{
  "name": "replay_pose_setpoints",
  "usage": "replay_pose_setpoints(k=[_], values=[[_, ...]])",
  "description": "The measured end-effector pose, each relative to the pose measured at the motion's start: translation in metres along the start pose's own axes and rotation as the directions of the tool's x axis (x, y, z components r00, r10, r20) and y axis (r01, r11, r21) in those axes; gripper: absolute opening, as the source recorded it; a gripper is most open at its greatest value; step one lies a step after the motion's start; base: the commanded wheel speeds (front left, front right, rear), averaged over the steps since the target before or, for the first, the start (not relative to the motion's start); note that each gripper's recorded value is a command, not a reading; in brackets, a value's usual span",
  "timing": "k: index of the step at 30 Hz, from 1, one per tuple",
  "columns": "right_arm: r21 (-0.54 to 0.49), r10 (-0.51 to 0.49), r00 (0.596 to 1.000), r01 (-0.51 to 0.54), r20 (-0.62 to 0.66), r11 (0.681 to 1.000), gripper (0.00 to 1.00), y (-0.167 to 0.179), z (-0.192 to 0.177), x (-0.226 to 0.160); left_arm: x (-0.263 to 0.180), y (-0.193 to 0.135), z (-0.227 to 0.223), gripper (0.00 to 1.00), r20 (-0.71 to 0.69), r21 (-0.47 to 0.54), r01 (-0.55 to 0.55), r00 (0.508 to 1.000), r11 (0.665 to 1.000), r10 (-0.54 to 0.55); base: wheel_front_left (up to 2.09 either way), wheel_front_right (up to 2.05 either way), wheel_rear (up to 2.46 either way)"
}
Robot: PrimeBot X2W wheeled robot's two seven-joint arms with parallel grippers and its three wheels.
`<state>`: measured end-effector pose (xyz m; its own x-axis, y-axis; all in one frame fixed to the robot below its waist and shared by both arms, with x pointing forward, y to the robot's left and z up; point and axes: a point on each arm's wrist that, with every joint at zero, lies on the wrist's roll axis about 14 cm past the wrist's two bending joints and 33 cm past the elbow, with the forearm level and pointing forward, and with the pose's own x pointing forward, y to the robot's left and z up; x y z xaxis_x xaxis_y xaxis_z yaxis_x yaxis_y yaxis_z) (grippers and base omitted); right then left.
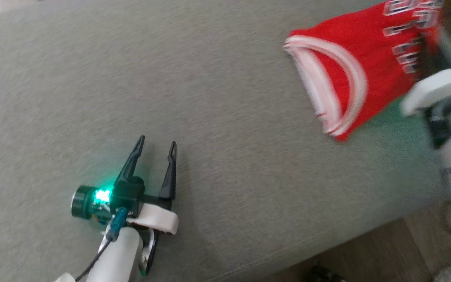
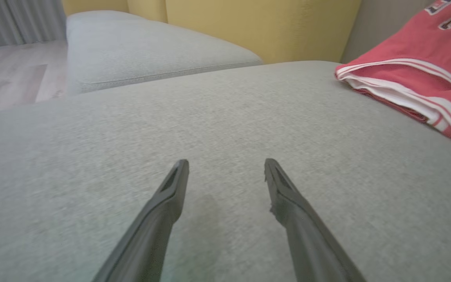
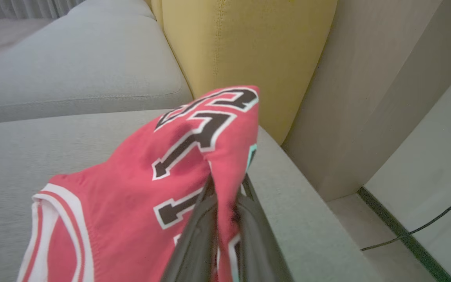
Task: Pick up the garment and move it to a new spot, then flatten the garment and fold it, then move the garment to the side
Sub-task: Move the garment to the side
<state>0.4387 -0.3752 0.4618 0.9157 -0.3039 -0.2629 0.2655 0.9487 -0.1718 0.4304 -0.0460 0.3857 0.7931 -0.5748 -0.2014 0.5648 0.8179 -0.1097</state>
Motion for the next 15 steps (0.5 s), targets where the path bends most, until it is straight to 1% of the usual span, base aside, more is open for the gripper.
replay_pose_setpoints(k=[3, 6, 8, 9, 10, 11, 13, 15], values=[[-0.076, -0.043, 0.998, 0.040, -0.039, 0.996, 0.00, -0.024, -0.003, 0.012, -0.003, 0.017, 0.001, 1.00, 0.007, -0.003, -0.044, 0.999, 0.999, 0.044, 0.00, 0.00, 0.00], [-0.117, -0.087, 0.995, 0.081, -0.044, 0.990, 0.00, -0.044, 0.005, 0.023, -0.008, 0.029, -0.001, 1.00, 0.005, -0.004, -0.079, 0.997, 0.997, 0.079, 0.00, 0.00, 0.00], [-0.124, -0.117, 0.992, 0.112, -0.038, 0.986, 0.00, -0.056, 0.011, 0.030, -0.010, 0.035, -0.002, 1.00, 0.004, -0.006, -0.096, 0.995, 0.995, 0.096, 0.00, 0.00, 0.00], [-0.128, -0.130, 0.991, 0.124, -0.034, 0.984, 0.33, -0.060, 0.014, 0.033, -0.010, 0.038, -0.002, 1.00, 0.004, -0.008, -0.103, 0.995, 0.995, 0.103, 0.00, 0.00, 0.00], [-0.131, -0.145, 0.989, 0.140, -0.032, 0.981, 0.94, -0.066, 0.016, 0.035, -0.010, 0.039, -0.002, 1.00, 0.005, -0.010, -0.109, 0.994, 0.994, 0.109, 0.00, 0.00, 0.00], [-0.143, -0.158, 0.987, 0.152, -0.031, 0.978, 1.00, -0.072, 0.018, 0.036, -0.010, 0.041, -0.003, 1.00, 0.005, -0.013, -0.114, 0.993, 0.993, 0.114, 0.00, 0.00, 0.00], [-0.159, -0.180, 0.983, 0.174, -0.024, 0.972, 1.00, -0.080, 0.020, 0.037, -0.010, 0.044, -0.003, 1.00, 0.005, -0.014, -0.122, 0.993, 0.992, 0.122, 0.00, 0.00, 0.00], [-0.155, -0.197, 0.980, 0.199, 0.028, 0.968, 1.00, -0.085, 0.036, 0.040, -0.011, 0.045, -0.002, 1.00, 0.007, -0.015, -0.127, 0.992, 0.992, 0.127, 0.00, 0.00, 0.00]])
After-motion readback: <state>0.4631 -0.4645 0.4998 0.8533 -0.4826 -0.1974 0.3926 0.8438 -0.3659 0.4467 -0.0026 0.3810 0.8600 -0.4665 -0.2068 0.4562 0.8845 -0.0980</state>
